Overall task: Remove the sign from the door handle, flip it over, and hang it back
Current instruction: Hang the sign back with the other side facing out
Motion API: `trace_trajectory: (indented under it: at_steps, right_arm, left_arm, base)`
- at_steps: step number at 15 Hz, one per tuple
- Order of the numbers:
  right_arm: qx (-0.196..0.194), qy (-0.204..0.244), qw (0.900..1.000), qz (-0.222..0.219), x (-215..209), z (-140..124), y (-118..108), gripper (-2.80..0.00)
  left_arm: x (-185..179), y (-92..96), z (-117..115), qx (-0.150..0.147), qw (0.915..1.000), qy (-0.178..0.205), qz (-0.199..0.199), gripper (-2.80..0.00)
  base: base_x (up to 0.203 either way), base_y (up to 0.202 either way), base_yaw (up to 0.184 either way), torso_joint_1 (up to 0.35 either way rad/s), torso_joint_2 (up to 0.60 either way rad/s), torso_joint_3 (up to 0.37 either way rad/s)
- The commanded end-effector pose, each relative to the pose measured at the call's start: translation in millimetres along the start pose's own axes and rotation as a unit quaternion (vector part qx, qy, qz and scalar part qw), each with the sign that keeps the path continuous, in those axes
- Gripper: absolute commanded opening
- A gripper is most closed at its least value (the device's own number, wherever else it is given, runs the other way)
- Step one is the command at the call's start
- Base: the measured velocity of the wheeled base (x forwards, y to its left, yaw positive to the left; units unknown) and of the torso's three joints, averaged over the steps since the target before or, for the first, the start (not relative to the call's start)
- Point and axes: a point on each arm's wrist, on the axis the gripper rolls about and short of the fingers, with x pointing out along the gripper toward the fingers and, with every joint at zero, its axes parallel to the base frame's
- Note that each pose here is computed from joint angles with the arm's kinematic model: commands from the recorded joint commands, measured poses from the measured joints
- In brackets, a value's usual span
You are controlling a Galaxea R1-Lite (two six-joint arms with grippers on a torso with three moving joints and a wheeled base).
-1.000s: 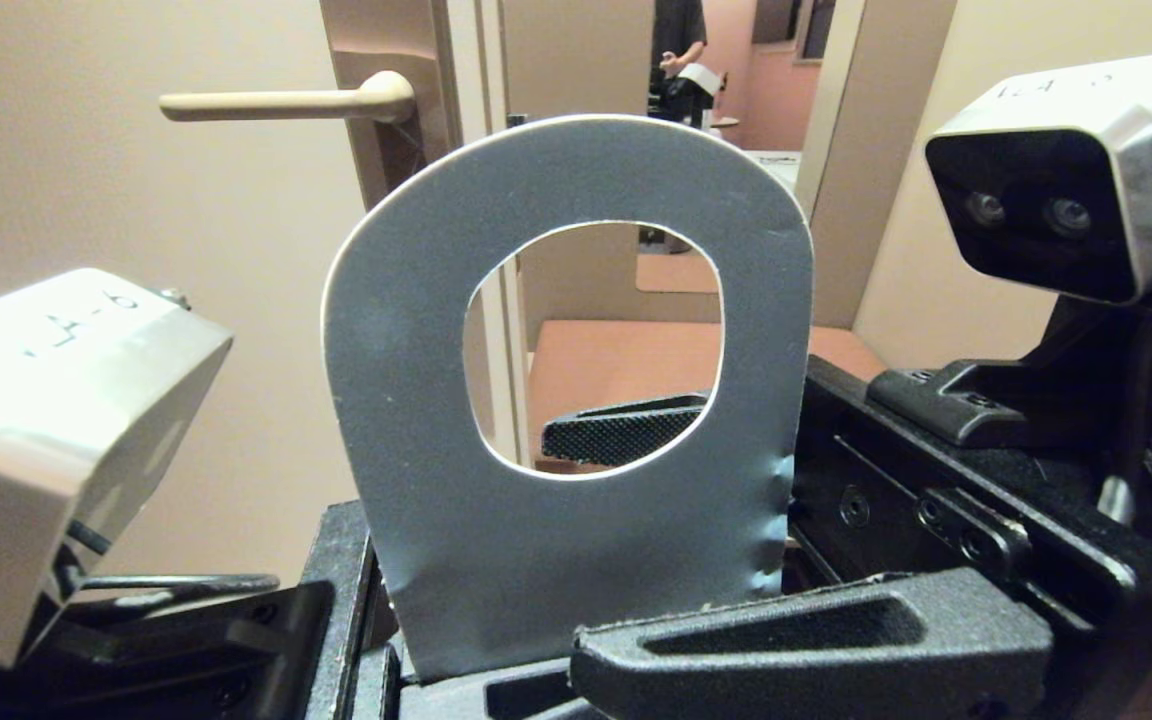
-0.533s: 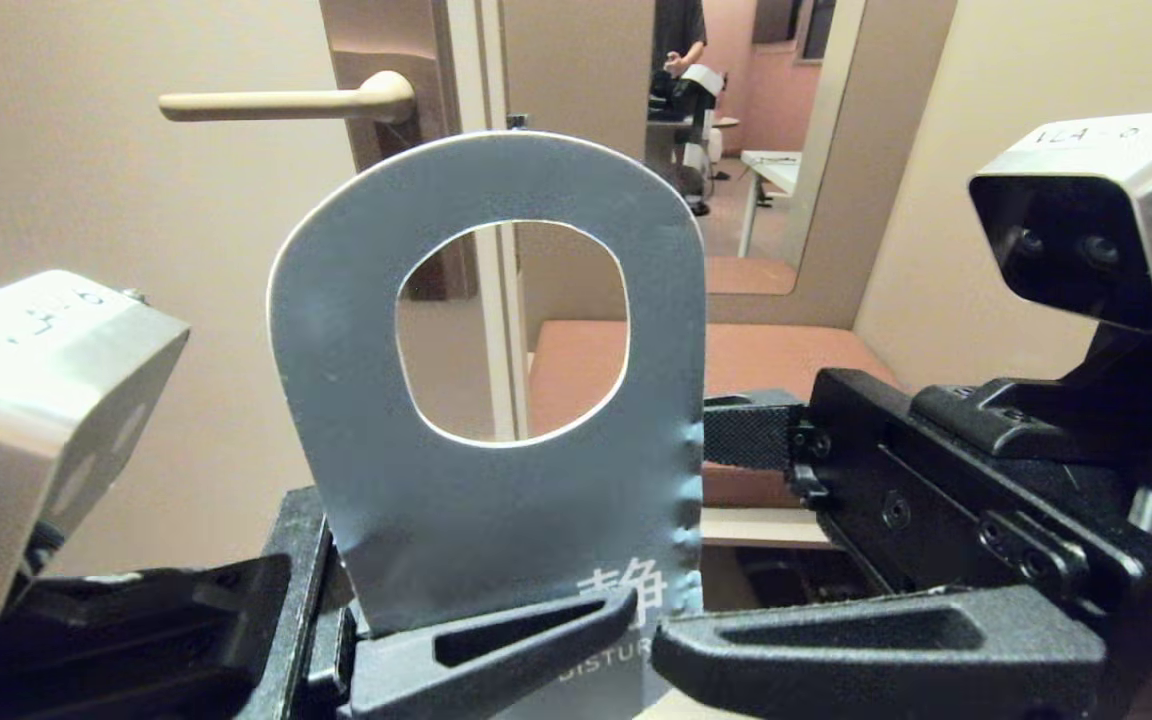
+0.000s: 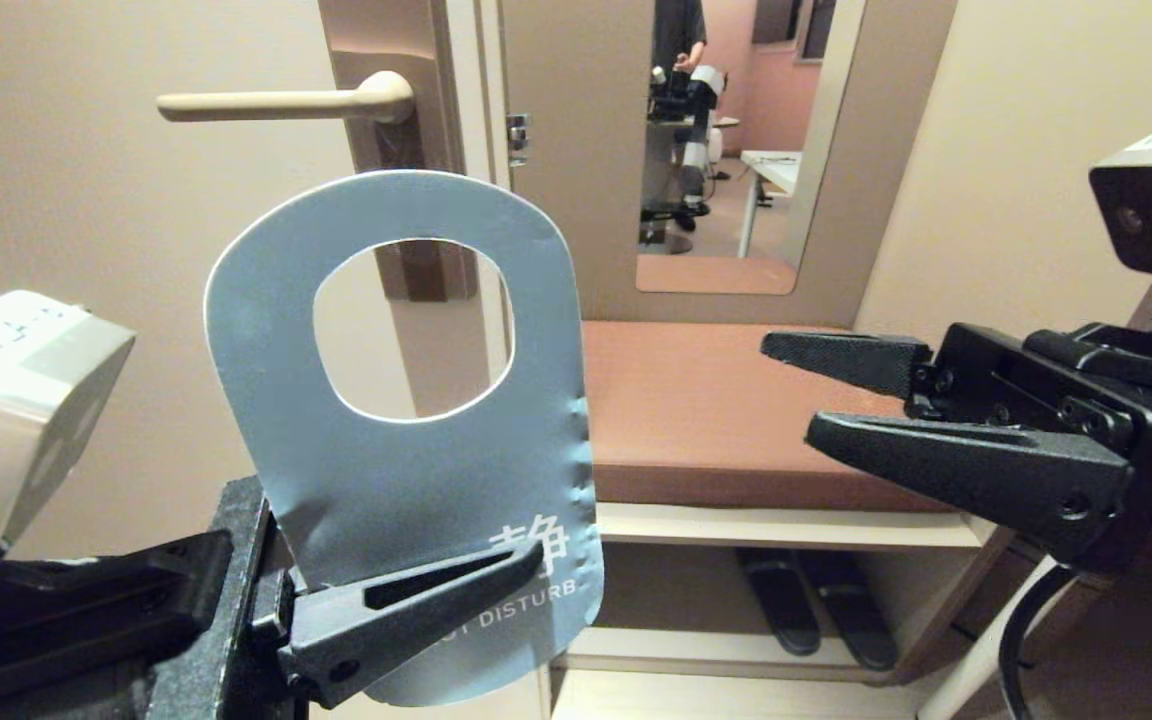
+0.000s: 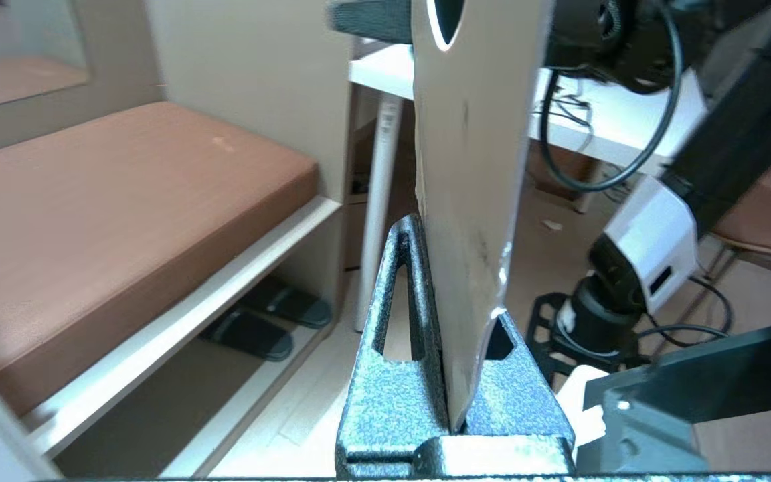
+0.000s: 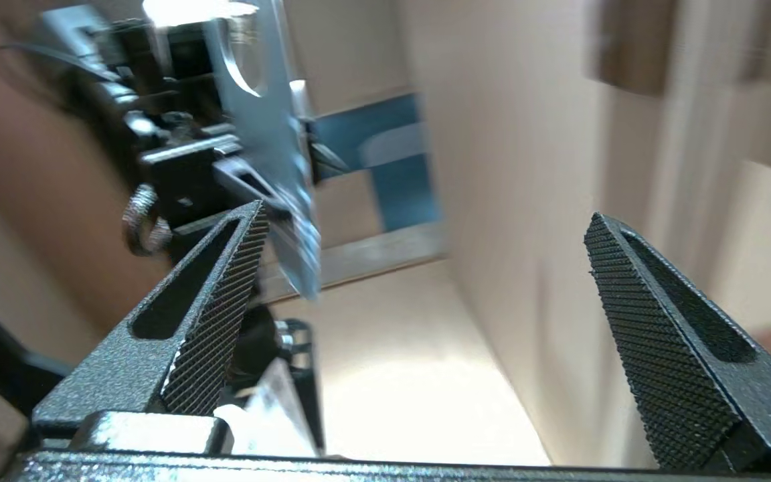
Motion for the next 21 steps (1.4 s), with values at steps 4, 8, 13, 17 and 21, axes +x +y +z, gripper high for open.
trace_trajectory:
  at_steps: [4,8,13,17,21]
  right_arm:
    - [-0.014,-0.012,0.999,-0.043,-34,-5,6,-2.8]
    - [-0.041,-0.015,0.991,-0.126,-48,-20,3,-2.8]
    - [-0.084,-0.022,0.952,-0.294,-74,-26,-18,-2.8]
    - [-0.113,-0.014,0.906,-0.407,-109,-41,-26,-2.8]
    - [-0.105,-0.007,0.877,-0.47,-136,-73,1,-2.8]
  left_arm:
    - [-10,1.7,3,0.004,0.9998,-0.014,0.011,-2.8]
    - [-16,0.8,4,0.008,0.9997,-0.021,0.013,-2.8]
    - [-25,8.8,6,0.016,0.9983,-0.032,0.045,-2.8]
    - [-27,14.0,6,0.02,0.9972,-0.033,0.064,-2.8]
    - [-32,15.8,5,0.031,0.9961,-0.034,0.075,-2.8]
  base:
    - [0.0,0.0,0.0,0.0,0.0,0.0]
    - [0.0,0.0,0.0,0.0,0.0,0.0]
    - [0.0,0.0,0.0,0.0,0.0,0.0]
    - [0.0,0.0,0.0,0.0,0.0,0.0]
    - [0.0,0.0,0.0,0.0,0.0,0.0]
